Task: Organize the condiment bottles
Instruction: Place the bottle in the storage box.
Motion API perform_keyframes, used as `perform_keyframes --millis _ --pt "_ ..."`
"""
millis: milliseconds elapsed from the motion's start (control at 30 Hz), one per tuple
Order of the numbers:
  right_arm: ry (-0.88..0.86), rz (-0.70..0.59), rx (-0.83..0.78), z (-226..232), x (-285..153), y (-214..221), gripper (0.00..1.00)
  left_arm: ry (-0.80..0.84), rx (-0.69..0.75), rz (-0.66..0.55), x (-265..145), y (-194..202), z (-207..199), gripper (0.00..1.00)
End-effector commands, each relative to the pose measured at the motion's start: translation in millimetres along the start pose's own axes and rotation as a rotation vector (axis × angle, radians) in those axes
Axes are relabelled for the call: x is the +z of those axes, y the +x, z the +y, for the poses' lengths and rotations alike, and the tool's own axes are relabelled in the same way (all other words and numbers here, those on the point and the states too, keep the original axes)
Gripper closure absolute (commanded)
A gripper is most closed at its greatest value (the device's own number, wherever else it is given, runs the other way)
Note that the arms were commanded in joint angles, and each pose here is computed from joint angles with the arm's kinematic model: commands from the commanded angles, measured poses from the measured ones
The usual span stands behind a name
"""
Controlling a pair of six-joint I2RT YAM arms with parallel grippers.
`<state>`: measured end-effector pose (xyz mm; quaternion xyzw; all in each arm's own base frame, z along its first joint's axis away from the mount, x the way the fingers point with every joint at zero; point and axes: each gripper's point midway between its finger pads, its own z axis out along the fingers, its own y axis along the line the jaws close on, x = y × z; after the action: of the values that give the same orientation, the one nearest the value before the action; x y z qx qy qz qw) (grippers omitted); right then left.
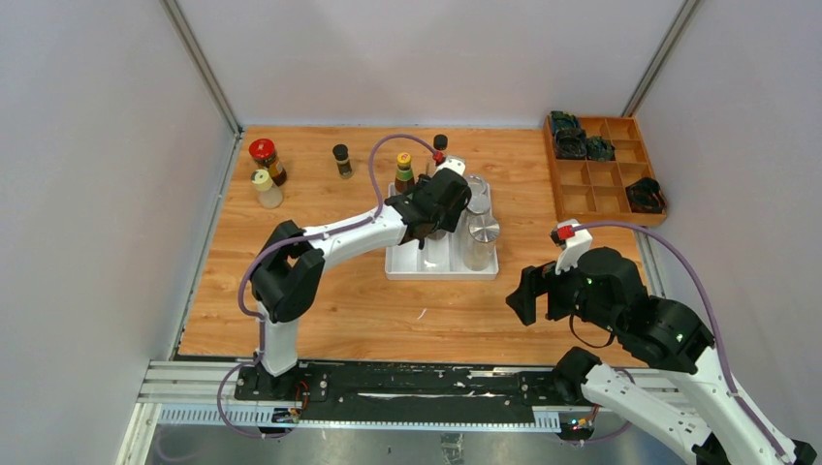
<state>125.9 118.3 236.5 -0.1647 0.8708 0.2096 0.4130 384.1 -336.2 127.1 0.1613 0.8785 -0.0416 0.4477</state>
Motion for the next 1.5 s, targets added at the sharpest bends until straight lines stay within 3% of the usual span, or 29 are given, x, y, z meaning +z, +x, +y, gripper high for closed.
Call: perform_keyframes --millis 0,767,967,1167,1267,1467 --pt "0.024 0.016 0.003 -6 -4 6 0.04 0.001 -0.078 -0.117 5 -38 1 0.46" --pt "0.035 0.029 -0.011 -7 -2 6 0.04 0.040 -0.080 -0.050 32 -12 -5 0.45" --pt "0.031 0.032 -0.010 -6 -2 7 0.04 0.000 -0.086 0.002 28 -1 3 0.30" --pt "0.031 0.034 -0.012 -6 -1 7 0.04 -0.006 -0.099 0.020 13 4 10 0.18" --pt "0.031 0.030 -0.010 -7 -1 7 0.04 -0.007 -0.106 0.028 -1 5 15 0.17" --pt "0.031 0.019 -0.009 -7 -4 6 0.04 -0.023 -0.108 -0.018 -69 -2 29 0.18"
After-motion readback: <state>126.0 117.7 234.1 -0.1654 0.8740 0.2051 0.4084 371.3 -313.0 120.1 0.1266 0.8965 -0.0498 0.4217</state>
